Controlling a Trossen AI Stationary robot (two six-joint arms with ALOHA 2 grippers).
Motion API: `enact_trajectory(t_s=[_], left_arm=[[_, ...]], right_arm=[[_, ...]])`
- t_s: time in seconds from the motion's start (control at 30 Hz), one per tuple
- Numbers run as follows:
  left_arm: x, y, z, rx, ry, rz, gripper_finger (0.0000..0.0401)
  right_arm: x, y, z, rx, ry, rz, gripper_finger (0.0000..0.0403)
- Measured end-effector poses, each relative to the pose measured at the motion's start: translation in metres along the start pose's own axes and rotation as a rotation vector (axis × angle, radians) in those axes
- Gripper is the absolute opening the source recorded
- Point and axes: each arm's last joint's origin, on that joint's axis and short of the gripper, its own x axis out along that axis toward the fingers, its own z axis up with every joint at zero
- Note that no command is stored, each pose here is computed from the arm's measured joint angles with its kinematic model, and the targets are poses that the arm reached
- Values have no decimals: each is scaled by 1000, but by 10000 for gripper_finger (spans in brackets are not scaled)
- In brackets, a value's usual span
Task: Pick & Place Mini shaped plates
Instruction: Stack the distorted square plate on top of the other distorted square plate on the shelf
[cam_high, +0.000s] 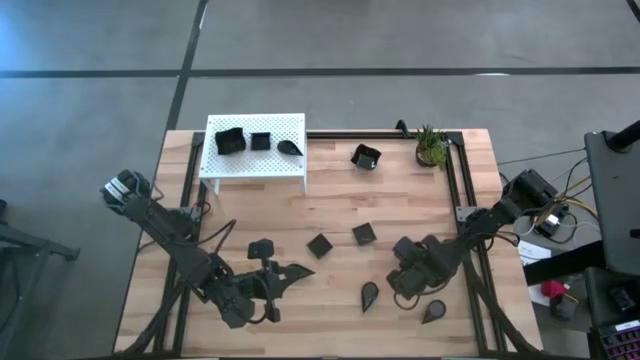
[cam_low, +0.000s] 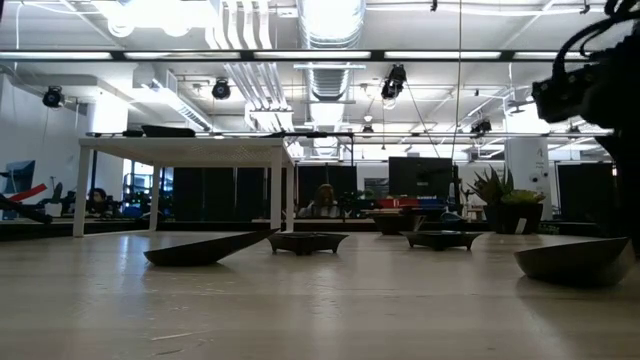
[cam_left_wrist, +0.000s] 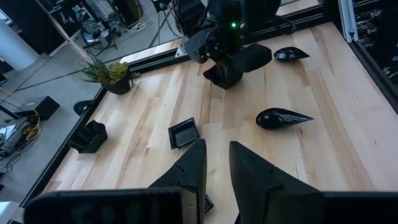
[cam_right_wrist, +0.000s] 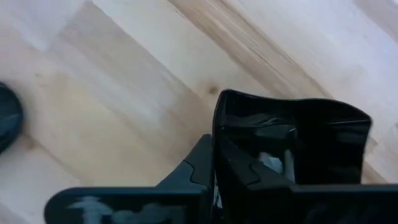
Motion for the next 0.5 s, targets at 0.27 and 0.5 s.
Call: enact_trajectory(t_s=[0.27,0.5], left_arm=[[0,0,0,0,0,0,65],[0,0,0,-1,0,0,65]], right_arm=[[-18,14,8,-60,-68,50,8],[-35,27,16,-114,-159,98,8]])
